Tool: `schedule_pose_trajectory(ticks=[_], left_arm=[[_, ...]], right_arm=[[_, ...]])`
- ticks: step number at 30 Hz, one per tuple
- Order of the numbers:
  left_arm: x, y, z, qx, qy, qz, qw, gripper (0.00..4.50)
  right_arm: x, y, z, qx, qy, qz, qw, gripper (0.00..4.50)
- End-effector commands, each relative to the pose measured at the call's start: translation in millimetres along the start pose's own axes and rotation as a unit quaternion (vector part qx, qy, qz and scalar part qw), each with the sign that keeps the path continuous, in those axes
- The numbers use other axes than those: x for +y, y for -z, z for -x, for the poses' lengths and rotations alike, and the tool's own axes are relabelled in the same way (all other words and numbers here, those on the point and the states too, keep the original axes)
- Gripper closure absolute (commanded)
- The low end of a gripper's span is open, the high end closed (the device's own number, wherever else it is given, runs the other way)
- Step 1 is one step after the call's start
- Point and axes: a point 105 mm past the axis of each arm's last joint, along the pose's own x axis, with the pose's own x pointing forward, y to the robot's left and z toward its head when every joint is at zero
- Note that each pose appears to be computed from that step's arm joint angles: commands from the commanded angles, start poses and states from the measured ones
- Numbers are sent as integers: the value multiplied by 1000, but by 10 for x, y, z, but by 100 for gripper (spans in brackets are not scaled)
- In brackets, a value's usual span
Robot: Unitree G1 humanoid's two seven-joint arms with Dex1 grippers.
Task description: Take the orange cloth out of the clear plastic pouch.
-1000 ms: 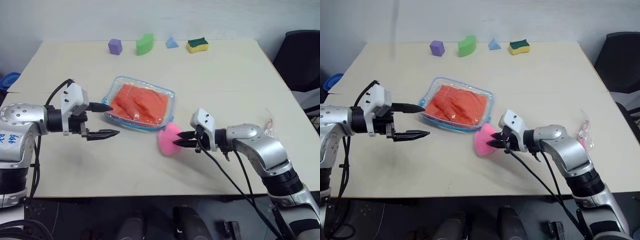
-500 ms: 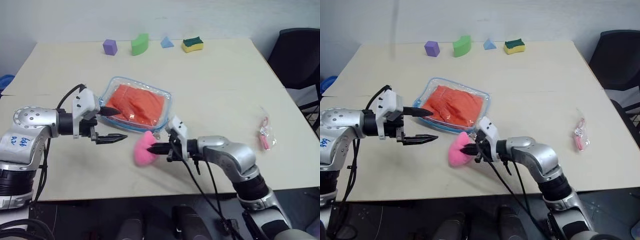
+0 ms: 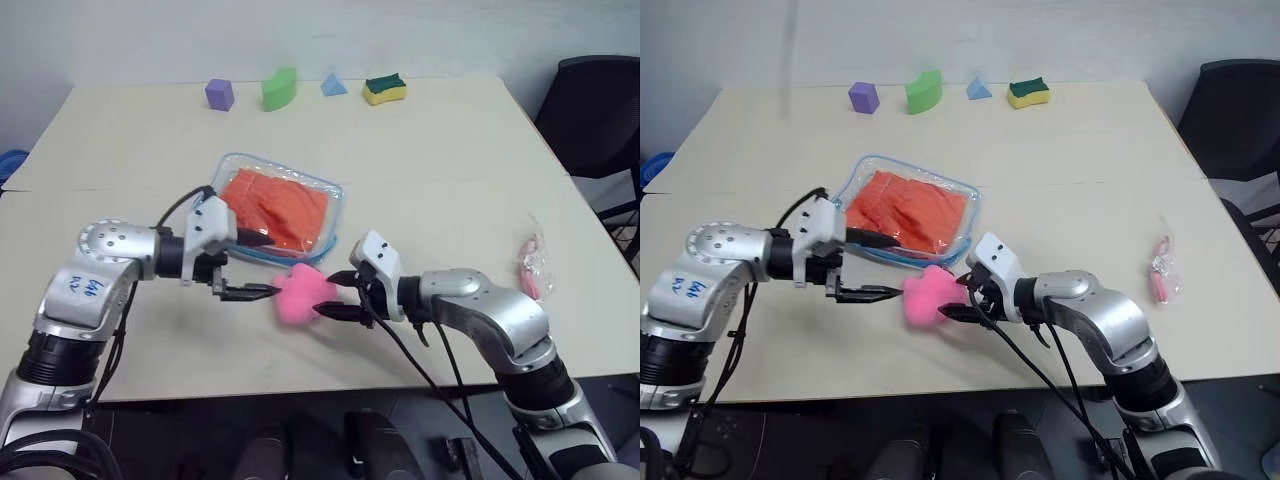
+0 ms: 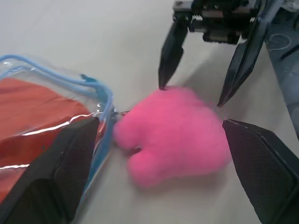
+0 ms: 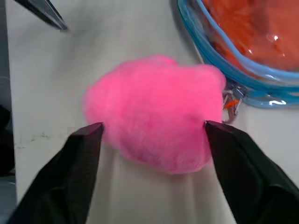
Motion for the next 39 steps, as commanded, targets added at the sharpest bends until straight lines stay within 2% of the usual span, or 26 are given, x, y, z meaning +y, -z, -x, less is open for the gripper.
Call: schedule_pose_trajectory(ticks=[1, 5, 10, 13, 16, 19, 21, 28, 30, 31, 36, 39], left_arm=[[-16, -110, -49, -7, 12, -31, 999, 0], [-117, -47, -177, 5, 43, -37, 998, 0], [-190, 149, -356, 46, 56, -45, 996, 0], [-208, 254, -432, 61, 53, -42, 996, 0], [-195, 319, -471, 64, 37, -33, 997, 0], [-216, 333, -434, 62, 29, -23, 997, 57], [-238, 342, -379, 64, 23, -15, 998, 114], [-283, 366, -138, 74, -9, 19, 997, 321], [-264, 353, -89, 77, -26, 29, 996, 377], [-258, 345, -76, 77, -32, 33, 996, 378], [-206, 278, -54, 64, -64, 41, 995, 378], [-206, 274, -48, 64, -70, 42, 995, 378]], right_arm=[[47, -193, 128, -17, -1, 38, 999, 103], [-25, -266, 340, 12, 20, 126, 992, 103], [-388, -233, 547, 81, 84, 260, 958, 103], [-557, -250, 524, 93, 102, 320, 937, 103], [-599, -283, 362, 82, 92, 360, 925, 103], [-615, -306, 177, 72, 86, 423, 899, 100], [-608, -311, 64, 64, 79, 455, 885, 100], [-628, -377, -166, 29, 70, 499, 863, 100], [-647, -408, -212, 21, 70, 508, 858, 141], [-654, -415, -227, 19, 69, 510, 857, 163], [-638, -422, -361, 6, 60, 508, 859, 332], [-623, -404, -421, 5, 53, 509, 859, 332]])
